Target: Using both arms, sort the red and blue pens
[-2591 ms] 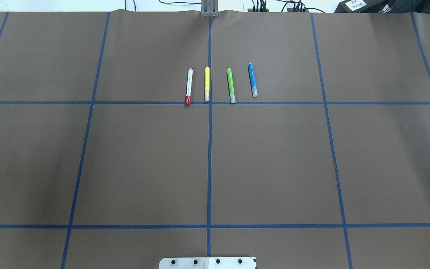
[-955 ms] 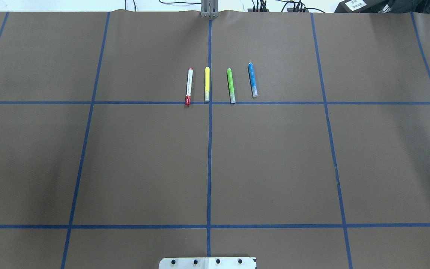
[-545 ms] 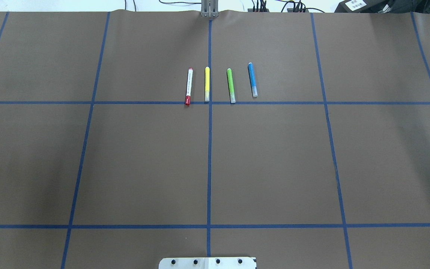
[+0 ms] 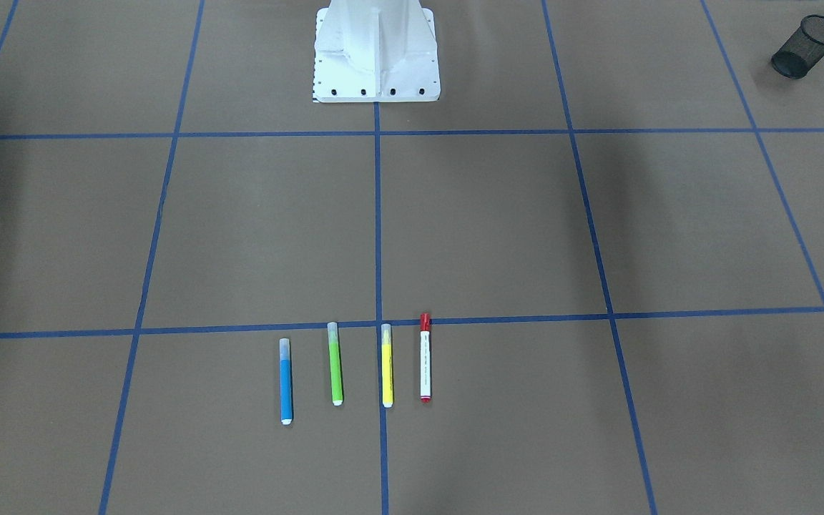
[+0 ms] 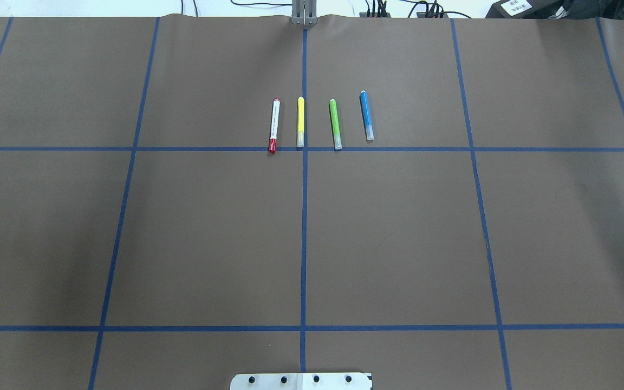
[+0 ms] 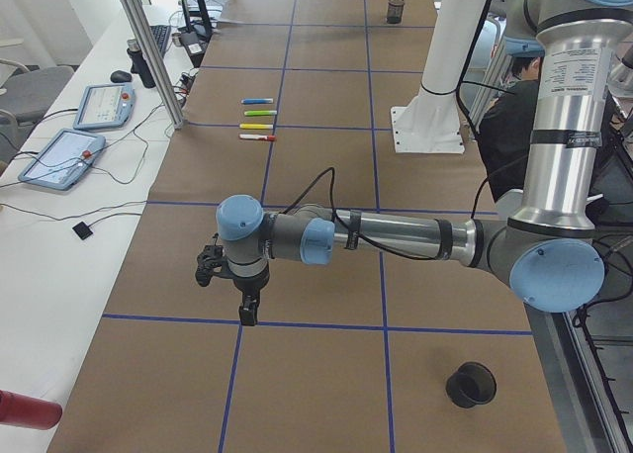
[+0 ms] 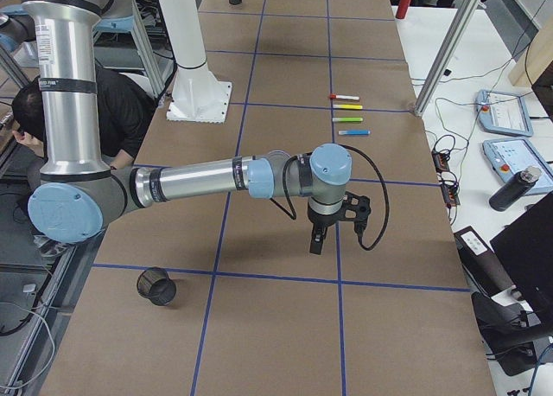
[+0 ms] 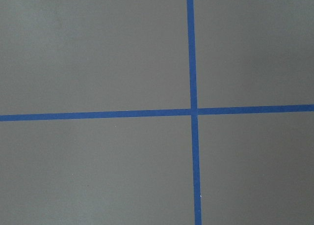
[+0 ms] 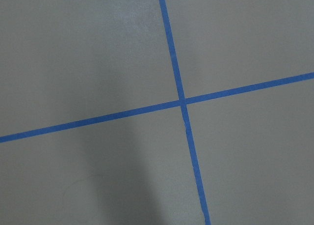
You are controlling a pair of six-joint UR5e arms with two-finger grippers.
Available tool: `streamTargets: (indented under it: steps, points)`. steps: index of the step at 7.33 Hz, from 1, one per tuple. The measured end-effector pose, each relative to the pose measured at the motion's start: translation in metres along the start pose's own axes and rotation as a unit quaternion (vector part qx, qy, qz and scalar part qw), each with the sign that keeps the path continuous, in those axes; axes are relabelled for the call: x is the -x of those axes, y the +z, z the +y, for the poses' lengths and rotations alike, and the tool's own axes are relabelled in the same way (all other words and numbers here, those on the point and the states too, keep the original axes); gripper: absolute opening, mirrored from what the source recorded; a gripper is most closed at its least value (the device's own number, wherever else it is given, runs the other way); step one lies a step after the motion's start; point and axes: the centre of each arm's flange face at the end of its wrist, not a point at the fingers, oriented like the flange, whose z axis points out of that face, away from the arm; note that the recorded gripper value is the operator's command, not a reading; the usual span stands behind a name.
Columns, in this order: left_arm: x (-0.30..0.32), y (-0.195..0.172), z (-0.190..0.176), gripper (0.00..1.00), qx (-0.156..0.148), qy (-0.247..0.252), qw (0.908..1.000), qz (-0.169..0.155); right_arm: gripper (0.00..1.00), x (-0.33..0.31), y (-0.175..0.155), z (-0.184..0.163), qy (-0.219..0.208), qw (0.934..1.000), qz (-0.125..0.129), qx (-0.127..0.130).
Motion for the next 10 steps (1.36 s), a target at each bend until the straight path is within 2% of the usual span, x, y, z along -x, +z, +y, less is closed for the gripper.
streamTargets:
  steps: [2, 4, 7, 10]
  points:
    - [-0.018, -0.016, -0.017, 1.0, -0.015, 0.014, 0.9998, 0.004, 1.0, 0.006, -0.002, -0.002, -0.004, 1.0, -0.002, -0.002]
    - [-0.068, -0.023, -0.045, 1.0, -0.025, 0.056, 0.998, 0.011, 1.0, 0.034, -0.003, -0.011, -0.027, 0.9996, -0.005, -0.003]
    - [-0.208, -0.009, -0.09, 1.0, -0.018, 0.102, 0.9941, 0.032, 1.0, 0.106, -0.007, -0.037, -0.074, 0.9971, -0.017, -0.007]
    - [-0.329, 0.008, -0.134, 1.0, 0.005, 0.121, 0.9915, 0.047, 1.0, 0.151, 0.021, -0.031, -0.122, 0.9921, -0.032, -0.005]
